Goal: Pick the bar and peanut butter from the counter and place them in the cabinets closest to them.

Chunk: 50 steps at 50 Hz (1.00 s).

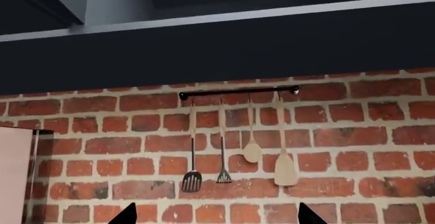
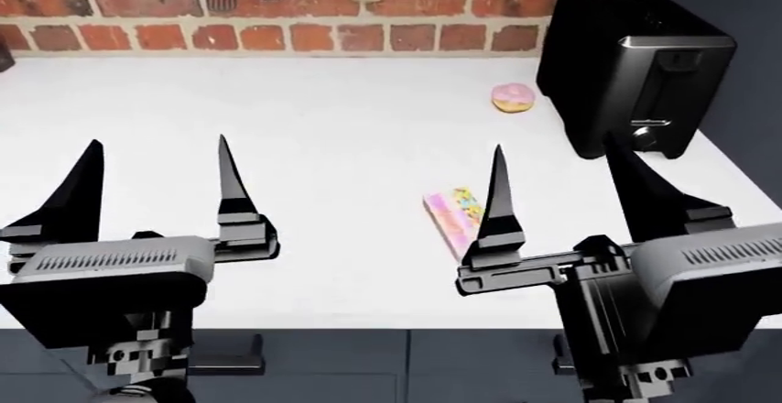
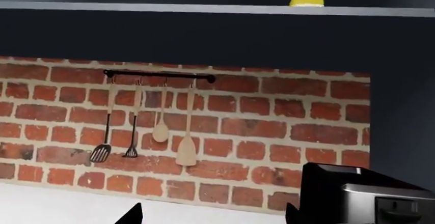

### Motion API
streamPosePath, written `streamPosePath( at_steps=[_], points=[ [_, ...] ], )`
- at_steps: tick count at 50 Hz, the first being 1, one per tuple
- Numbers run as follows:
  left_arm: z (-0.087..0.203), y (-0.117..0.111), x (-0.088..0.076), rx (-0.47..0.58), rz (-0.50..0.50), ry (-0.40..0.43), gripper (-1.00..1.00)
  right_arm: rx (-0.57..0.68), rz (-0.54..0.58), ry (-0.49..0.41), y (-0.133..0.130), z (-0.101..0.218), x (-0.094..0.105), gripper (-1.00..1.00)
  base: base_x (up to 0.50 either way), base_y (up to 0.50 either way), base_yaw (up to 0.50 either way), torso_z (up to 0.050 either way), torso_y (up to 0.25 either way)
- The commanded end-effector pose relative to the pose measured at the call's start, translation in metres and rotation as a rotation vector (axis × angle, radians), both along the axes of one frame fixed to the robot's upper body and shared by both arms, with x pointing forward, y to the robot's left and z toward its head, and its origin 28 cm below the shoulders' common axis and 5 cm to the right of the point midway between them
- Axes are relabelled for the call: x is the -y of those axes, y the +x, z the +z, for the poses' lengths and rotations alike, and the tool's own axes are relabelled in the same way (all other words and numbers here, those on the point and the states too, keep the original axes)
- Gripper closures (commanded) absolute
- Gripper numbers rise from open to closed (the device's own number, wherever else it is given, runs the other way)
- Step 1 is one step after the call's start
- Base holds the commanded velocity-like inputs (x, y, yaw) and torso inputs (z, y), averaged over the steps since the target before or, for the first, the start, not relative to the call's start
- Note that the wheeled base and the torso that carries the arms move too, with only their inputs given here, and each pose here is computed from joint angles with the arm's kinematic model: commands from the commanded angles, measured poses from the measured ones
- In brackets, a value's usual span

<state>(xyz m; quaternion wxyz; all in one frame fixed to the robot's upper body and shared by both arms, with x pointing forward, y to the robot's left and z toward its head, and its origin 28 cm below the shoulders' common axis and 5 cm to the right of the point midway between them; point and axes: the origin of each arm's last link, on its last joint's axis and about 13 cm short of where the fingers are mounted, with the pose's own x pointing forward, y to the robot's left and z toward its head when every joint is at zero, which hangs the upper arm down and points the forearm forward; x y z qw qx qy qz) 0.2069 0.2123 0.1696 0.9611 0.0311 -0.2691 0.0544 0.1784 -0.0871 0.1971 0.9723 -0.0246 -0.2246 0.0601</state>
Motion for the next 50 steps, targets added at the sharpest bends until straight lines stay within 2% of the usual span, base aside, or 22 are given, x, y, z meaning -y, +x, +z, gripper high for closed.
streamPosePath(
  at_steps=[1,4,11,17,33,40,50],
  points=[
    [0.000,-0.001,0.000,-0.002,-0.003,0.003,-1.00,-0.030,0.025,0.018,0.001,-0.001,-0.001,-1.00,0.50,0.00,0.00,0.000,0.000],
    [0.001,-0.001,0.000,-0.002,-0.003,0.003,-1.00,-0.129,0.054,0.034,0.006,-0.002,-0.001,-1.00,0.17,0.00,0.00,0.000,0.005],
    [0.001,-0.002,0.000,0.000,-0.006,0.005,-1.00,-0.353,0.073,-0.024,0.014,-0.011,-0.001,-1.00,0.00,0.00,0.00,0.000,0.000],
    [0.001,-0.002,0.001,0.001,-0.010,0.008,-1.00,-0.482,0.125,-0.031,0.015,-0.017,0.001,-1.00,0.00,0.00,0.00,0.000,0.000],
    [0.000,-0.002,0.001,-0.003,-0.015,0.013,-1.00,-0.627,0.169,-0.077,0.029,-0.037,0.001,-1.00,0.00,0.00,0.00,0.000,0.000],
    [0.001,-0.002,0.000,-0.001,-0.013,0.013,-1.00,-0.716,0.135,-0.109,0.044,-0.046,0.003,-1.00,0.00,0.00,0.00,0.000,0.000],
    [0.001,-0.002,0.001,-0.002,-0.019,0.014,-1.00,-0.746,0.076,-0.120,0.055,-0.044,0.009,-1.00,0.00,0.00,0.00,0.000,0.000]
  ],
)
